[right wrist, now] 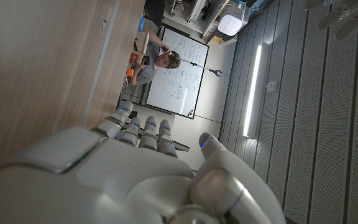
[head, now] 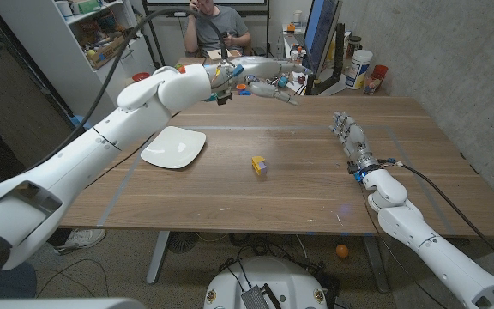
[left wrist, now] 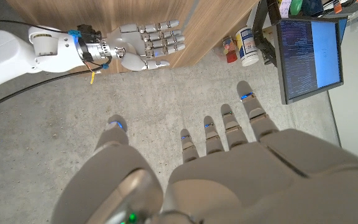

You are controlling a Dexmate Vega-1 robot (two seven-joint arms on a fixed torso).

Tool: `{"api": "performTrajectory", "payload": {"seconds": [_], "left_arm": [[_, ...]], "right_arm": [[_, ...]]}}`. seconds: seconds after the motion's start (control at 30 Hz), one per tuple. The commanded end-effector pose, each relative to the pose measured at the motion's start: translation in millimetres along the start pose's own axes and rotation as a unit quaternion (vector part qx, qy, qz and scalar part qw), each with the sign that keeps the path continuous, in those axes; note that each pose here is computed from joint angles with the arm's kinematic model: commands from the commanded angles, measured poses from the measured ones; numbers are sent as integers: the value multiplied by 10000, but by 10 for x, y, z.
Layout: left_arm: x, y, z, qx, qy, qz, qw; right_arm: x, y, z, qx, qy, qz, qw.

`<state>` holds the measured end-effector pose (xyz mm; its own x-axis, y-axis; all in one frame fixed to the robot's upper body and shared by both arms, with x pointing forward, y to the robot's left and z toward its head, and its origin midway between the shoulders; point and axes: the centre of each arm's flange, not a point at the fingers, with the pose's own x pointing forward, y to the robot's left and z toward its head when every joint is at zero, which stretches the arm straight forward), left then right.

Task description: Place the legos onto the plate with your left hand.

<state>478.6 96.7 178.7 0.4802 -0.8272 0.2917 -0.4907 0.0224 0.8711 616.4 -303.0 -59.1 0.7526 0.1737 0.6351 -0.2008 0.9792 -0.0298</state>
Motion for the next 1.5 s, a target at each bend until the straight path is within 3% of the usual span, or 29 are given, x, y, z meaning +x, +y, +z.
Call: {"api": "performTrajectory", "payload": {"seconds": [0.03,0.63,1.0,1.5], "left_arm": [[40,-202,-21,147,185,-410,9989],[165,-489,28,320,294,-1036,9937],[161,-730,7,265,339,-1338,9901],[85,-829,-74,419,558,-1576,9850]], "right_arm": [[-5,-1,-16,-7,51,24,10000],[-65,-3,-44,31,50,8,10000],[-115,-13,-46,34,43,-42,10000],[-102,-2,-57,23,73,-62,10000]]}}
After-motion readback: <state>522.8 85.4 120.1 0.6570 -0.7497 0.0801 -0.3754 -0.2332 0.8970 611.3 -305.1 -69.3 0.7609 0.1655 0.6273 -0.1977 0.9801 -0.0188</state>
